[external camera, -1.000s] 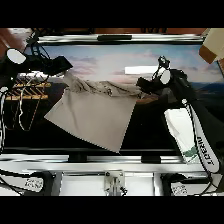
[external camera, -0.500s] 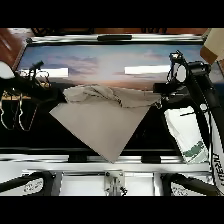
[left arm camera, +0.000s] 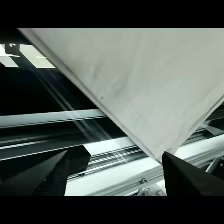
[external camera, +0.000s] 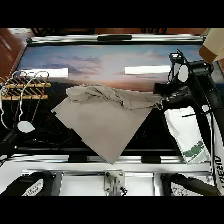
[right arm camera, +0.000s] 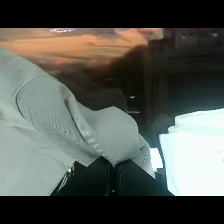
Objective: Fold the shirts.
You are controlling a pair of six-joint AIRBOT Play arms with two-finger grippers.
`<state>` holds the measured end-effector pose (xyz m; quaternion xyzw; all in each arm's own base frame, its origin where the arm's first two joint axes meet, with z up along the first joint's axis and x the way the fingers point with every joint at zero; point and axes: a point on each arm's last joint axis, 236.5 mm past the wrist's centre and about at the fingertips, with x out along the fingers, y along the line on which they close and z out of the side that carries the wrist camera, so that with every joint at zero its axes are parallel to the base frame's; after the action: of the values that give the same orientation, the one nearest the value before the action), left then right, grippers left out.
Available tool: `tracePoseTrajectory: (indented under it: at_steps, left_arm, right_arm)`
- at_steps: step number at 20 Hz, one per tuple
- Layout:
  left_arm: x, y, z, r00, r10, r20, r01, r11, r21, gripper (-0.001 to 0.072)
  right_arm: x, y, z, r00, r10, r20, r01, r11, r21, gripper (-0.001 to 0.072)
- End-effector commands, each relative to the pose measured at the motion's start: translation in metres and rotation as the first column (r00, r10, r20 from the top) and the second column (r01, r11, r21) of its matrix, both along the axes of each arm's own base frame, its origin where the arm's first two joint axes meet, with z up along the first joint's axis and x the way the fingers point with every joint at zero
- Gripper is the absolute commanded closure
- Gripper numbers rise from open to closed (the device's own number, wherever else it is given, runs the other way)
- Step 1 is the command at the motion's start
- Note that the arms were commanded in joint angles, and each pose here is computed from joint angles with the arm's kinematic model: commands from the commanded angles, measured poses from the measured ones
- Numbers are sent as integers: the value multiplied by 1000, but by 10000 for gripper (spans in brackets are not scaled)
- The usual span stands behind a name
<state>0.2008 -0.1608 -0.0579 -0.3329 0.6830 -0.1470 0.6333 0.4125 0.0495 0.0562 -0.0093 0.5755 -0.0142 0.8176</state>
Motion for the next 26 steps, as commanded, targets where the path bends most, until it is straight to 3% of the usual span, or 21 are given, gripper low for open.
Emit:
tracePoseTrajectory:
  at_steps: [1,5,8,9,10,13,16,19,22,24,26]
  left_arm:
    - [0,-16,-17,995,98,15,-97,995,-35,-4]
    - [16,-29,-38,986,165,9,-164,986,-19,-4]
    - [34,-44,-42,976,216,18,-214,972,-93,29]
    - [45,-48,-38,975,215,61,-206,971,-118,173]
    - [57,-52,-29,974,184,132,-166,976,-139,363]
    - [102,-64,28,919,56,391,13,985,-172,671]
    - [148,-61,120,781,-51,623,167,978,-129,673]
    - [172,-31,258,478,-188,858,220,971,90,674]
    - [145,21,438,108,-234,966,-21,971,238,673]
    - [98,59,530,-36,-202,979,-228,955,189,673]
    - [48,89,577,-99,-128,987,-380,921,81,673]
  right_arm:
    - [-2,2,0,1000,20,-7,-20,1000,0,635]
    - [-1,2,0,1000,30,-6,-31,1000,-3,636]
    - [-1,2,0,1000,31,-6,-31,1000,-3,635]
    - [-1,2,0,1000,31,-5,-31,1000,-3,635]
    - [-1,2,0,1000,30,-7,-30,1000,-3,636]
    - [-7,6,-1,999,29,-26,-29,999,18,635]
    - [-8,8,25,999,32,40,-33,999,36,636]
    - [-4,-15,115,962,24,270,-16,999,-33,636]
    - [-24,-49,281,744,8,668,64,994,-84,636]
    - [-78,-58,406,434,-3,901,72,997,-31,637]
    - [-147,-60,484,174,-31,984,32,999,26,638]
